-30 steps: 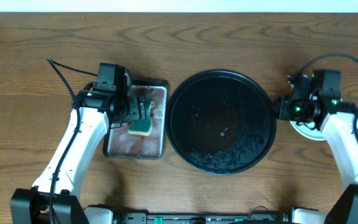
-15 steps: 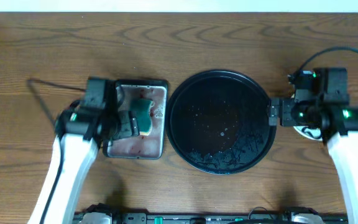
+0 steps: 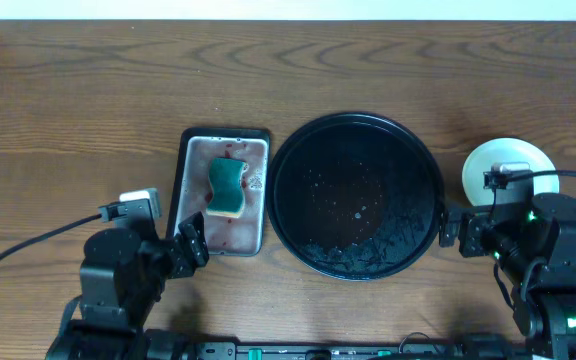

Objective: Clean dirty plates on tray and stack at the side

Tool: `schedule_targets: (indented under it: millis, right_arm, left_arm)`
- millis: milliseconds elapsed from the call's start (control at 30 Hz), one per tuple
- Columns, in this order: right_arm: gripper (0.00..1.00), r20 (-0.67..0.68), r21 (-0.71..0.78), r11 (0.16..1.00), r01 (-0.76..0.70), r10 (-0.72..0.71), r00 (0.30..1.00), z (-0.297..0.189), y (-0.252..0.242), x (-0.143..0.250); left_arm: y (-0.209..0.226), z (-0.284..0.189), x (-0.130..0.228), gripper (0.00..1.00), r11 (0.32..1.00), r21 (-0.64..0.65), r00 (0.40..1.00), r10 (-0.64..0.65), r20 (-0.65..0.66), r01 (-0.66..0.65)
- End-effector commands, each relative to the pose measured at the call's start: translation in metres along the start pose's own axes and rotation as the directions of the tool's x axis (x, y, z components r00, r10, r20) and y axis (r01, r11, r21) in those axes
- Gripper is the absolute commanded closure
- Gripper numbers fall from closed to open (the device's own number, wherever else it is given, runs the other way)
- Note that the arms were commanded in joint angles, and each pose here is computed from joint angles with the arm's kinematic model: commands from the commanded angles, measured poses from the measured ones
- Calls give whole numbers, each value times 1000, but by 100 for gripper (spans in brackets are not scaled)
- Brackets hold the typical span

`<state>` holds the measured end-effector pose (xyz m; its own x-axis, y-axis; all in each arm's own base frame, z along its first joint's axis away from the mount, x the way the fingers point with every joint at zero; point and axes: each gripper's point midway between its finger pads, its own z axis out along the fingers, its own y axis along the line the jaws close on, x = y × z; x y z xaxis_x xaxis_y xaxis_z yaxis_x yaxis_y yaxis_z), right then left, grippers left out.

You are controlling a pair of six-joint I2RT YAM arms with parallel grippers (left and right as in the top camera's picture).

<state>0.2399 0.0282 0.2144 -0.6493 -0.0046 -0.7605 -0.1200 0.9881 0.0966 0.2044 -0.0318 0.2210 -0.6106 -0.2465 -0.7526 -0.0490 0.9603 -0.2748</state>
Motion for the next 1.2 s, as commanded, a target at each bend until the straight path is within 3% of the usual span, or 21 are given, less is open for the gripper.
schedule_targets:
  millis: [0,300,533,700,900,1167]
  right_arm:
    - [1,-37,1,1000,12,-12,999,1,0,12]
    - [1,-146,1,1000,-3,3,989,-2,0,39]
    - [1,-149,1,1000,-3,3,989,-7,1,43]
    - [1,135,2,999,37,-37,990,-19,4,2]
    - [1,443,-5,995,97,-85,893,-30,11,-6]
    - [1,644,67,986,156,-162,747,-17,7,-4]
  left_arm:
    - [2,-3,0,17,1000,-3,1000,-5,20,5]
    - [2,-2,1,16,1000,-5,1000,-5,15,5]
    - [2,-2,1,16,1000,-5,1000,-5,15,5]
    - [2,-2,1,16,1000,-5,1000,-5,15,5]
    - [2,-2,1,16,1000,-5,1000,-5,15,5]
    - [2,-2,1,16,1000,-5,1000,-5,15,5]
